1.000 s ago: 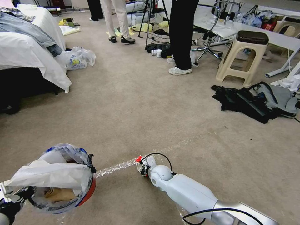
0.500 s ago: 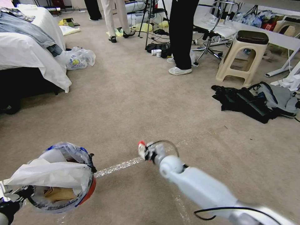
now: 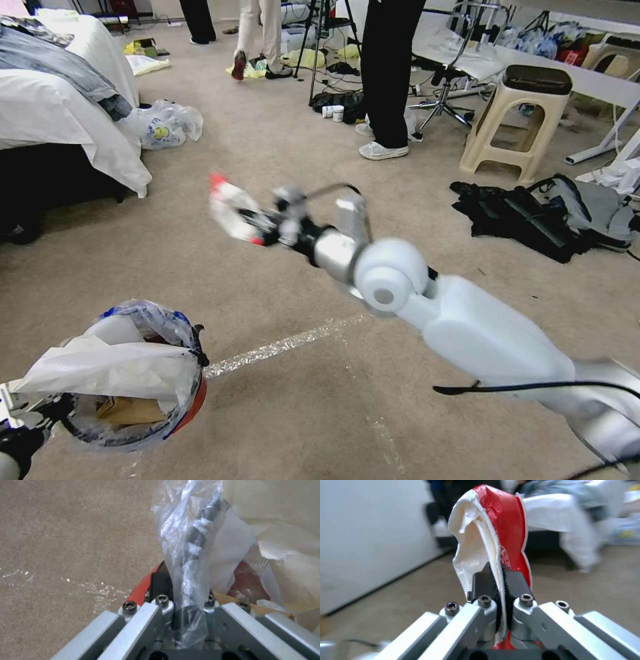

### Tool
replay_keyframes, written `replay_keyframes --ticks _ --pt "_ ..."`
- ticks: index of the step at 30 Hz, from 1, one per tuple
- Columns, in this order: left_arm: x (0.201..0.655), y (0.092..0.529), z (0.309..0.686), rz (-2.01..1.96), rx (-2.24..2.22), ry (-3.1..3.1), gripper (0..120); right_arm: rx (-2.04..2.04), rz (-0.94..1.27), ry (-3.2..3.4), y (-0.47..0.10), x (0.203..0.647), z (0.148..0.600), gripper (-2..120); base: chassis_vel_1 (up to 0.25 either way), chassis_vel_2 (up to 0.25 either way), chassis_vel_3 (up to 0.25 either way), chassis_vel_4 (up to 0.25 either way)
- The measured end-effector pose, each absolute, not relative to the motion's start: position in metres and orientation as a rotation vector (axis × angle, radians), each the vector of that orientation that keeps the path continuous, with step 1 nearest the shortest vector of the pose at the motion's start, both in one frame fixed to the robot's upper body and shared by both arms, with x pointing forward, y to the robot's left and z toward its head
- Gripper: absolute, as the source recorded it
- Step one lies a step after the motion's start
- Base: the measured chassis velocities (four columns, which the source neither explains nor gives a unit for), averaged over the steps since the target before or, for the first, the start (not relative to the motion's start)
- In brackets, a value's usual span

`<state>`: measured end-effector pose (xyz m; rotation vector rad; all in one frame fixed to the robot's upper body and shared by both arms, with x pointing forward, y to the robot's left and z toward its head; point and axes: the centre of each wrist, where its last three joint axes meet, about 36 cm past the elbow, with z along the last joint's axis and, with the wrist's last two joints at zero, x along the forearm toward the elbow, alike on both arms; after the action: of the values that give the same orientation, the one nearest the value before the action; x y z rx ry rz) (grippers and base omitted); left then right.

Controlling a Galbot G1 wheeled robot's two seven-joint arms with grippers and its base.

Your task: Pick up the trash bin and place the garbage on the floor into it.

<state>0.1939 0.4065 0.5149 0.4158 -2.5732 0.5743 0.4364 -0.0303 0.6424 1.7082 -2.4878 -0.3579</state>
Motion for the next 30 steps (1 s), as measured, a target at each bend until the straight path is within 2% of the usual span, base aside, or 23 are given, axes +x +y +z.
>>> replay_keyframes --ticks 9,30 --pt "0.194 0.406 0.516 0.577 0.423 -2.577 1 1.775 -0.368 -2.213 -0.006 0.388 0.647 0 0.000 0.000 0.000 0.000" --pt "0.193 0.401 0.519 0.585 0.418 -2.585 1 1.582 -0.149 -2.118 0.030 0.365 0.620 0 0.000 0.000 0.000 0.000"
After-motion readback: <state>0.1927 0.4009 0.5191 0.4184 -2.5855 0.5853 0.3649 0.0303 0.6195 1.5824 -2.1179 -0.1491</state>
